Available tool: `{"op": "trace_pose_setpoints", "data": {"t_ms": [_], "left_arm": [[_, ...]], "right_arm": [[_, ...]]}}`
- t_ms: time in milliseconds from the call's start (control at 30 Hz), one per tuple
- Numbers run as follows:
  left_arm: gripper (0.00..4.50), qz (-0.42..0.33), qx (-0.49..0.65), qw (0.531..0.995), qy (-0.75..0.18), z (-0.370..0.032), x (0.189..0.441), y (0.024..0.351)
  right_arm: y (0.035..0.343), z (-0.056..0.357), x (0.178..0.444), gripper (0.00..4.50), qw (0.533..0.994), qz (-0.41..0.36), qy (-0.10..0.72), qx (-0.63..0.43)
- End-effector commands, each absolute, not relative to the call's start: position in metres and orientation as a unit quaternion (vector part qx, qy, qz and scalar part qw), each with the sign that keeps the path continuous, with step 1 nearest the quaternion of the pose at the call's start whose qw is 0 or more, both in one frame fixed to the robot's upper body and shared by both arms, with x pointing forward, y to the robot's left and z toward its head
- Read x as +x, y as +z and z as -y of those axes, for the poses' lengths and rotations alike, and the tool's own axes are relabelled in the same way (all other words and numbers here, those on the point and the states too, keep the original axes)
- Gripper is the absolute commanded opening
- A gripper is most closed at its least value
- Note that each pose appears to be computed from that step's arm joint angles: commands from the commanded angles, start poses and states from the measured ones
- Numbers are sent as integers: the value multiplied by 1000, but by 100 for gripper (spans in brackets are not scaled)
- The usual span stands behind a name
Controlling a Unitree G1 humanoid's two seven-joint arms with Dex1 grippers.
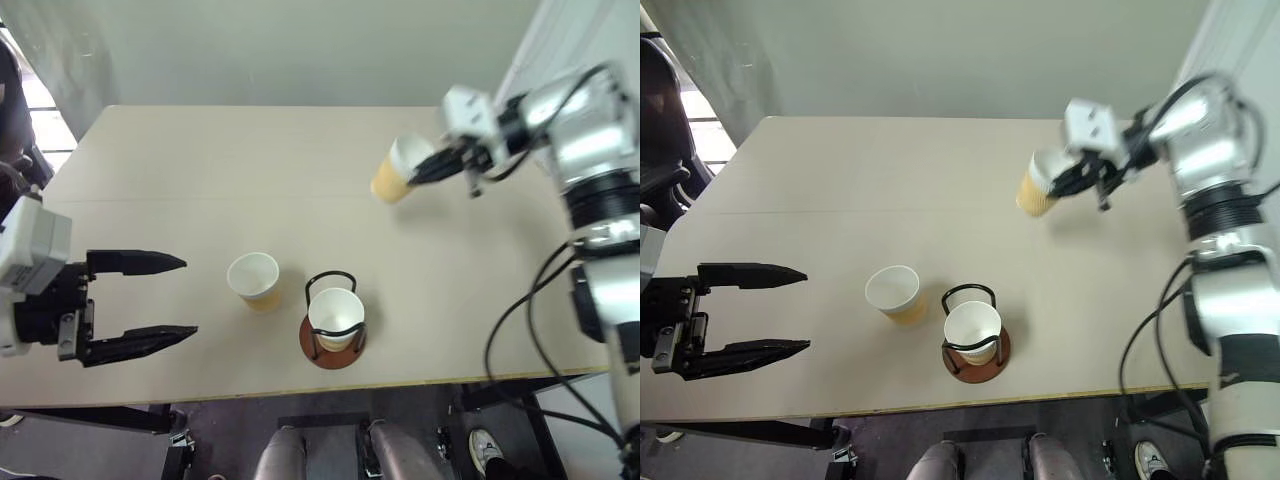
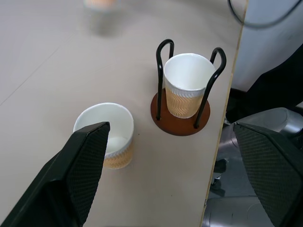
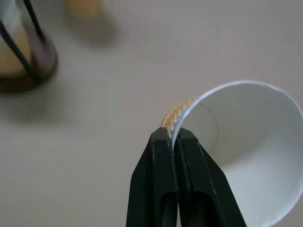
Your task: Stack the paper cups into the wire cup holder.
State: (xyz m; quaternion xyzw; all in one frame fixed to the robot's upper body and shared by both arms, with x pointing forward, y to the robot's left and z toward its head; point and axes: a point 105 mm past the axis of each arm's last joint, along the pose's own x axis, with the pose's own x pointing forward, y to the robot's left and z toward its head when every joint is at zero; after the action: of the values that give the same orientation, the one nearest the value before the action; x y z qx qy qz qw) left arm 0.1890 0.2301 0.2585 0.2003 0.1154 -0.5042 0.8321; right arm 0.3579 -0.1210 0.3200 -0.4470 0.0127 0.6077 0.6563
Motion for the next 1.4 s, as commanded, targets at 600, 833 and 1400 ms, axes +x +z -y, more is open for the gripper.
{"op": "trace_pose_setpoints", "data": {"t_ms": [600, 833, 1400], "left_arm": [[450, -137, 227, 803, -534, -232, 204, 253], [450, -139, 226, 806, -529, -233, 201, 252], [450, -143, 227, 812, -518, -234, 193, 253]], "right_arm": [[287, 44, 238, 3, 520, 5, 760, -389], [268, 35, 242, 3, 515, 2, 755, -406], [246, 33, 238, 3, 489, 0, 760, -428]]}}
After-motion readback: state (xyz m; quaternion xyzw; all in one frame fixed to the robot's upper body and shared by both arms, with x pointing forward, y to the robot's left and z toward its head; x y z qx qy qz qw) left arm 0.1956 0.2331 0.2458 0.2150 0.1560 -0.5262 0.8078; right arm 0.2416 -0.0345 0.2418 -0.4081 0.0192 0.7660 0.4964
